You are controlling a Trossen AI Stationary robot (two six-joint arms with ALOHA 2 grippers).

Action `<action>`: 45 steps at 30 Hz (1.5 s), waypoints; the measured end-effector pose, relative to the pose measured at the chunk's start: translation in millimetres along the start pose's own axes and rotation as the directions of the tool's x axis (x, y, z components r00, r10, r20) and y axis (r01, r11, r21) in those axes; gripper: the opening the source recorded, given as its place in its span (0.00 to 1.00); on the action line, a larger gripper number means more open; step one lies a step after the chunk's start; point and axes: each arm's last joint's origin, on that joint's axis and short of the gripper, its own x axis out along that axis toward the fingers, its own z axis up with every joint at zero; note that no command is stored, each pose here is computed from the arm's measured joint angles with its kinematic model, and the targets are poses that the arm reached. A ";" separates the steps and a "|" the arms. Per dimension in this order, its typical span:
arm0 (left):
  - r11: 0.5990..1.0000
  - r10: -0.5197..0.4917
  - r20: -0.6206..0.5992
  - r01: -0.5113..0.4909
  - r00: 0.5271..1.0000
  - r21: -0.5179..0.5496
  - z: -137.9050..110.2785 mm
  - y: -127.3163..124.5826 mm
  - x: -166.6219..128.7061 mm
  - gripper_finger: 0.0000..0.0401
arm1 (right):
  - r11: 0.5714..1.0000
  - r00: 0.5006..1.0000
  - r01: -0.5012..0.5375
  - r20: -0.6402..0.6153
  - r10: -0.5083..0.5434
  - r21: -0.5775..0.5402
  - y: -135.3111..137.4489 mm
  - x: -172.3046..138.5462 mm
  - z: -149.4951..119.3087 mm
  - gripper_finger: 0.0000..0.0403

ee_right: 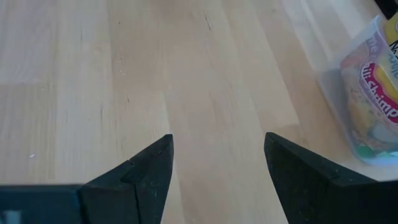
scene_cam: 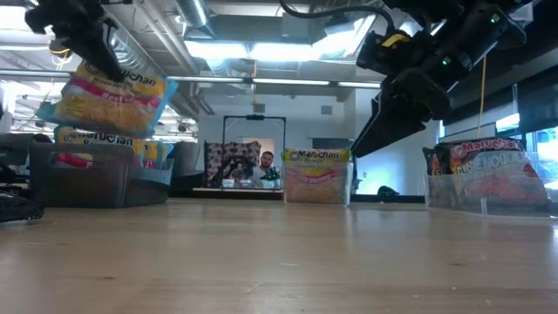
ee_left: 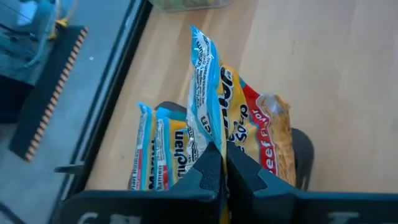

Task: Sort Maruchan noodles
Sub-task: Put the blue noodle pack into the black bin

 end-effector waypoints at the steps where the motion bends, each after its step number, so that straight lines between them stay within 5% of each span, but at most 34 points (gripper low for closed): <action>1: 1.000 0.016 0.000 -0.016 1.000 0.007 -1.2 -2.1 1.9 0.00 | 1.000 1.000 -0.002 0.000 0.002 0.000 0.0 0.0 0.0 0.59; 29: 0.983 0.067 -0.184 -0.033 0.981 0.179 -14.2 -46.7 44.7 0.00 | 1.000 1.000 -0.003 0.001 0.003 0.001 0.1 0.0 0.2 0.59; 34: 0.992 0.020 -0.240 0.011 0.971 0.128 -8.6 -53.1 58.0 0.00 | 1.000 1.000 -0.003 0.001 0.003 0.001 0.1 0.0 0.1 0.59; 45: 0.992 0.025 -0.303 -0.062 0.953 -0.114 -10.5 -50.8 65.7 0.00 | 1.000 1.000 -0.014 -0.003 0.014 0.000 0.4 0.0 -0.1 0.59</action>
